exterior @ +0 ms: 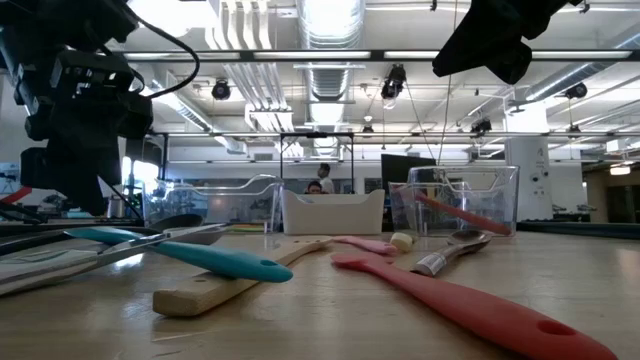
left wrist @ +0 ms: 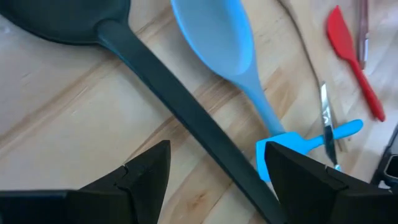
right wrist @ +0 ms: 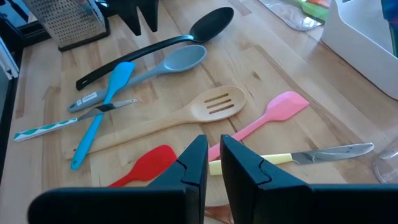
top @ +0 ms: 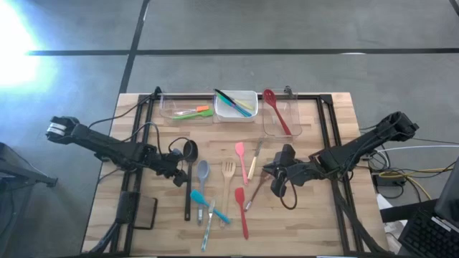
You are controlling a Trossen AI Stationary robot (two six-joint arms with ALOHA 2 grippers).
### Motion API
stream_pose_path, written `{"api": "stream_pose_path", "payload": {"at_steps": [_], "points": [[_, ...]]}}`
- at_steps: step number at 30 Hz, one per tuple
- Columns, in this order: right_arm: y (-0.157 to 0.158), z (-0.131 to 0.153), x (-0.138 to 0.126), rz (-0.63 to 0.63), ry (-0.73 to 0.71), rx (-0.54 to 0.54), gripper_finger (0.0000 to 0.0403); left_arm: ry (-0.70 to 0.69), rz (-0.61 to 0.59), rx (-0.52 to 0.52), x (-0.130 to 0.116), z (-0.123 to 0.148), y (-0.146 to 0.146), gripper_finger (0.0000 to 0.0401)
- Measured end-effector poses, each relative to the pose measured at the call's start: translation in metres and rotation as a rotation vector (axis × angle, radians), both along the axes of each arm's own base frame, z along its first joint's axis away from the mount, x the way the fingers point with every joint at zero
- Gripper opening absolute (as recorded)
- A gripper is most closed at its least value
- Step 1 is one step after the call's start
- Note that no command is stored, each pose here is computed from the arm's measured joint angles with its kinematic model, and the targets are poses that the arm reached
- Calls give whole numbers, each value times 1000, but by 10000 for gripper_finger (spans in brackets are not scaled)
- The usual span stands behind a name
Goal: Pick & Place Kitchen Items
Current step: Put the black ladle into the right transparent bin
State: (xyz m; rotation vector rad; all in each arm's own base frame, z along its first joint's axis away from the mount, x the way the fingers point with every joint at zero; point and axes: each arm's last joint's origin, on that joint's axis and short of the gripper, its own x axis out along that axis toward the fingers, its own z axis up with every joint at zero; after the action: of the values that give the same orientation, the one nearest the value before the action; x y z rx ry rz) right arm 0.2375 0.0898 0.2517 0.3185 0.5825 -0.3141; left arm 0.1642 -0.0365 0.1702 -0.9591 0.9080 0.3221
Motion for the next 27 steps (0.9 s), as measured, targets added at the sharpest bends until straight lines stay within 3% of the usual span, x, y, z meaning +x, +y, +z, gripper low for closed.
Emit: {"api": "stream_pose_path", "payload": {"at_steps": [24,27], "points": [[-1,-2,-2,-5,27,-1,38,3,-4,1,-1,0,-3,261],[1,-3,-2,11,38,44,38,3,-11,2,-1,0,-4,261]]}}
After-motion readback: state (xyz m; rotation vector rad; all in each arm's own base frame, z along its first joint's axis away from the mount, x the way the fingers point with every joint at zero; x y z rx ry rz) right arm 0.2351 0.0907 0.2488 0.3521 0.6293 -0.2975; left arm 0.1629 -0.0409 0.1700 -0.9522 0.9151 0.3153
